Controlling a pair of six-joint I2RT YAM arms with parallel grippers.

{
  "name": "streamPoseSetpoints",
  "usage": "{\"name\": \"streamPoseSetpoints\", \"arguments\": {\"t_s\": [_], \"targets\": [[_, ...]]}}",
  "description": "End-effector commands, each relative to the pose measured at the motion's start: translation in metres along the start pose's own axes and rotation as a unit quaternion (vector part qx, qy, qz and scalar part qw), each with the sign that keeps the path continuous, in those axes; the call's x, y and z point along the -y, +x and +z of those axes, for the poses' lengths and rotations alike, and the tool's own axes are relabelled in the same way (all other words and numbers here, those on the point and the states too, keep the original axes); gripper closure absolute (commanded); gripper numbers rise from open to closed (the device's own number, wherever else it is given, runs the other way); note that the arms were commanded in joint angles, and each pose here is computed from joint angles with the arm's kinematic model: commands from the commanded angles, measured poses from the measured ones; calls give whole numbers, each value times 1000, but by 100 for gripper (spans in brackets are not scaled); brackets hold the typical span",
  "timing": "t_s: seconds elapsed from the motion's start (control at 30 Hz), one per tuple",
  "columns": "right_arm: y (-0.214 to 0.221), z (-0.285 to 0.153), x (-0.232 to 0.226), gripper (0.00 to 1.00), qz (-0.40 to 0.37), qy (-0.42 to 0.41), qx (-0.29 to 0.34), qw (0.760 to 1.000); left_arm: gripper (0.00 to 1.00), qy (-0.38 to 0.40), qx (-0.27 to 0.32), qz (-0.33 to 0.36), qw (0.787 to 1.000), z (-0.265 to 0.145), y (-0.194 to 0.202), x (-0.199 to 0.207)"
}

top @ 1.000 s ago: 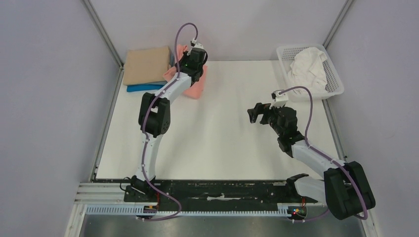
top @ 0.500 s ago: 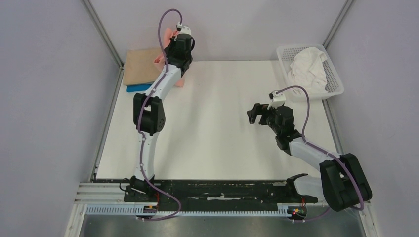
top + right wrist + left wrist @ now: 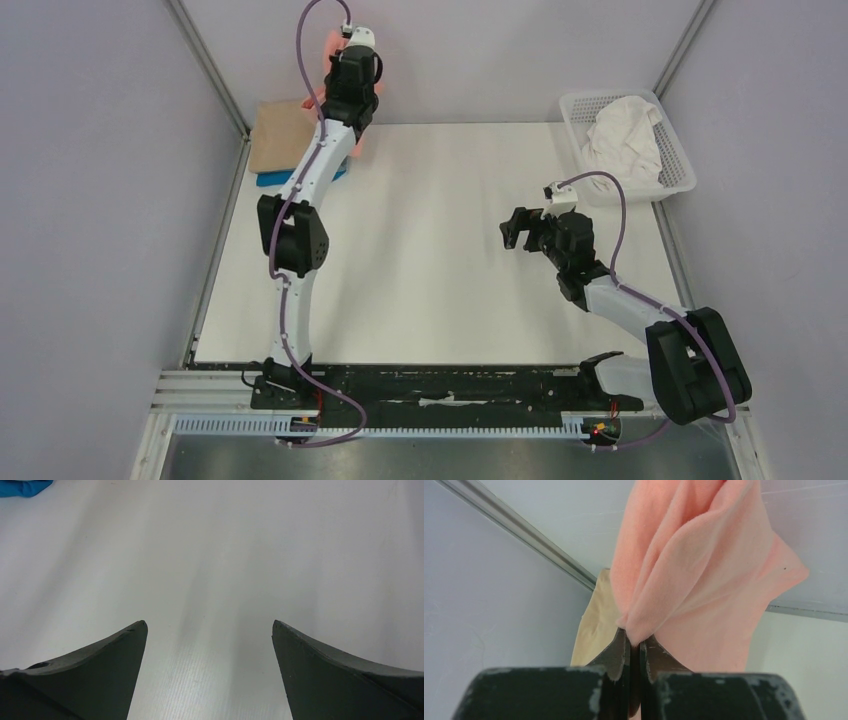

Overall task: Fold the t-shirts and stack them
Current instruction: Put the neatly folded tshirt into the corner of the board with the left arm

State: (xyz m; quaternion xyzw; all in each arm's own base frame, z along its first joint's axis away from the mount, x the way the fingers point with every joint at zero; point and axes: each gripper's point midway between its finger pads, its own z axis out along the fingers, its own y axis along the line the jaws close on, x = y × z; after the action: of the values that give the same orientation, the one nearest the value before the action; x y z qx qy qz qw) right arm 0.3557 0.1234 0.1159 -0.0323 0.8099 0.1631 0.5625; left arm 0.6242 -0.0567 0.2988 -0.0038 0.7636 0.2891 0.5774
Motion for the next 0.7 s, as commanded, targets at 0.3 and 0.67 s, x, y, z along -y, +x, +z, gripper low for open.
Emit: {"name": "streamPoseSetpoints", "arguments": {"t_s": [0.3,0.67], "targets": [[-22,7,-2,2,-3,-1,21,1000,98,-74,48,-87,992,-14,-42,-73],[-15,12,-5,2,3,-9,6,1000,98,-91,21,-105,990,4,1,-98]]}}
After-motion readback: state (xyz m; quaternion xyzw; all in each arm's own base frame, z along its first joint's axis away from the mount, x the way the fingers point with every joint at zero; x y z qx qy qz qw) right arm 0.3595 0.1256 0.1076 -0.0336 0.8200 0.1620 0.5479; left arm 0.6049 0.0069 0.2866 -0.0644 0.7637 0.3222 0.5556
